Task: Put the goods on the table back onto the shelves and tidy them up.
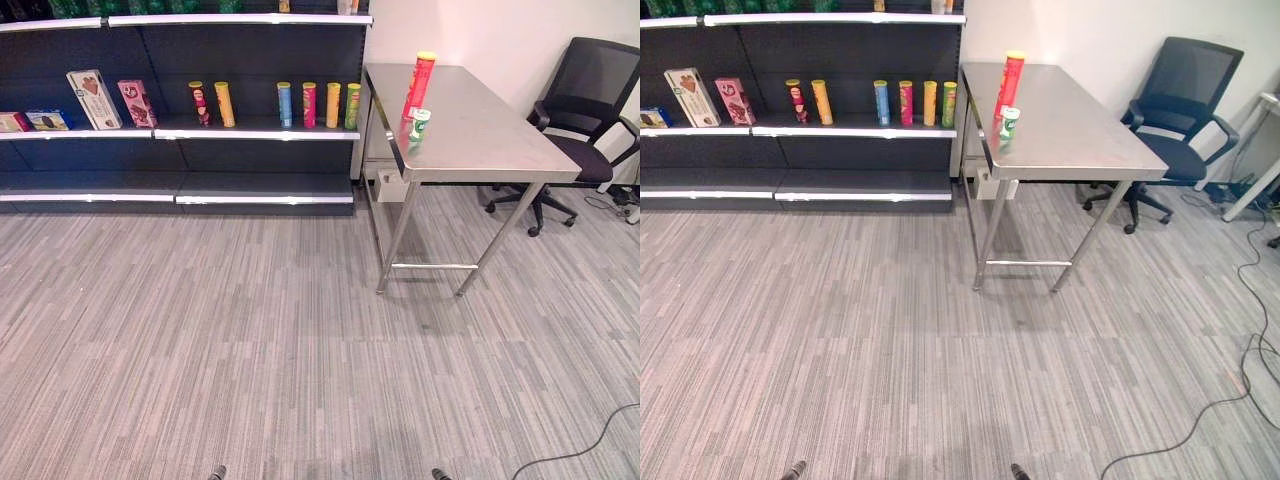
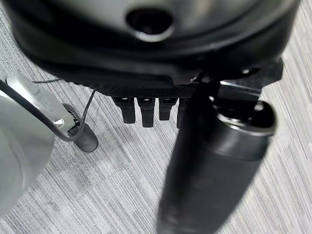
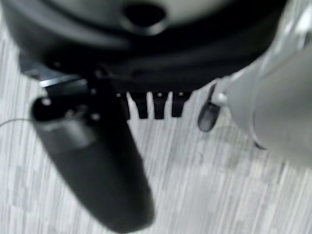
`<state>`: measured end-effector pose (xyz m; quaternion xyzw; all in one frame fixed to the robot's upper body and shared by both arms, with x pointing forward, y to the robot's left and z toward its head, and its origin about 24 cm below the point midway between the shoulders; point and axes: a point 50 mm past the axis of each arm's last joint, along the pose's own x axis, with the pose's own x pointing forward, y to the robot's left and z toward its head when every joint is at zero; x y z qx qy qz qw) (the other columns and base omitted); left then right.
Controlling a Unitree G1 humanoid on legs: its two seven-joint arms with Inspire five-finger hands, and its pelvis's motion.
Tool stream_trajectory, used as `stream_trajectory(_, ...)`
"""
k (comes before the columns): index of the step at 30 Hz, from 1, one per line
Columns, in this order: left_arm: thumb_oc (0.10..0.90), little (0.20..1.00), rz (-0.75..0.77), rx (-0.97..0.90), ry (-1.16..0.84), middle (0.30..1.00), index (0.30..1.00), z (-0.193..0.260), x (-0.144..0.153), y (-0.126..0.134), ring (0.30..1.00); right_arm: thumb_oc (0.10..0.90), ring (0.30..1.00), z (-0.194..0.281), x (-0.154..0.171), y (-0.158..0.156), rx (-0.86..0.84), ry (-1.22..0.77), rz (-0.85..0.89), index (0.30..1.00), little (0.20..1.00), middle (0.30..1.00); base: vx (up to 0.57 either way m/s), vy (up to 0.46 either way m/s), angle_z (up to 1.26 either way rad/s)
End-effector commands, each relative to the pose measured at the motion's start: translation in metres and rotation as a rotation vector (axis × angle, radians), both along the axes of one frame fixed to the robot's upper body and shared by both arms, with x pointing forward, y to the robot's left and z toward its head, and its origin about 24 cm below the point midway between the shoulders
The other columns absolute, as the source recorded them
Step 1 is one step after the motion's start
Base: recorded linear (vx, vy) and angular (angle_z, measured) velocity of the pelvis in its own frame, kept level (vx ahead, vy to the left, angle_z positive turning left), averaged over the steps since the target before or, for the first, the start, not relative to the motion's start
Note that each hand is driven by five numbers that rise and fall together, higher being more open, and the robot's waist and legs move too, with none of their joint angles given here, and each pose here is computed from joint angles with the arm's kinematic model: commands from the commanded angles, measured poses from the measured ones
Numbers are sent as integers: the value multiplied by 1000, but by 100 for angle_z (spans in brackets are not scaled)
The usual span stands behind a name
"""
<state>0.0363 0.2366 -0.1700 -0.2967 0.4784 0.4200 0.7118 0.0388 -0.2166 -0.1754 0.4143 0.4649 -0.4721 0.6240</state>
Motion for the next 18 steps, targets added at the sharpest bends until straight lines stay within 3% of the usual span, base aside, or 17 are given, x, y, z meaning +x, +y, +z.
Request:
stream_trajectory(1,800,900,-4,21,-33,900,900,1,16,-2,900,800,900,0,-1,0,-6,28,-40,900,900,900,0,0,0)
stream_trajectory(13,800,900,-121,39,-5,900,900,2,15,1,900,800,900,1,13,2,-25,-1,90,900,900,900,0,0,0)
stream_trajectory(18,800,900,-245,130,-23,900,900,7,31,6,900,800,900,2,16,0,-63,-8,118,900,900,900,0,0,0)
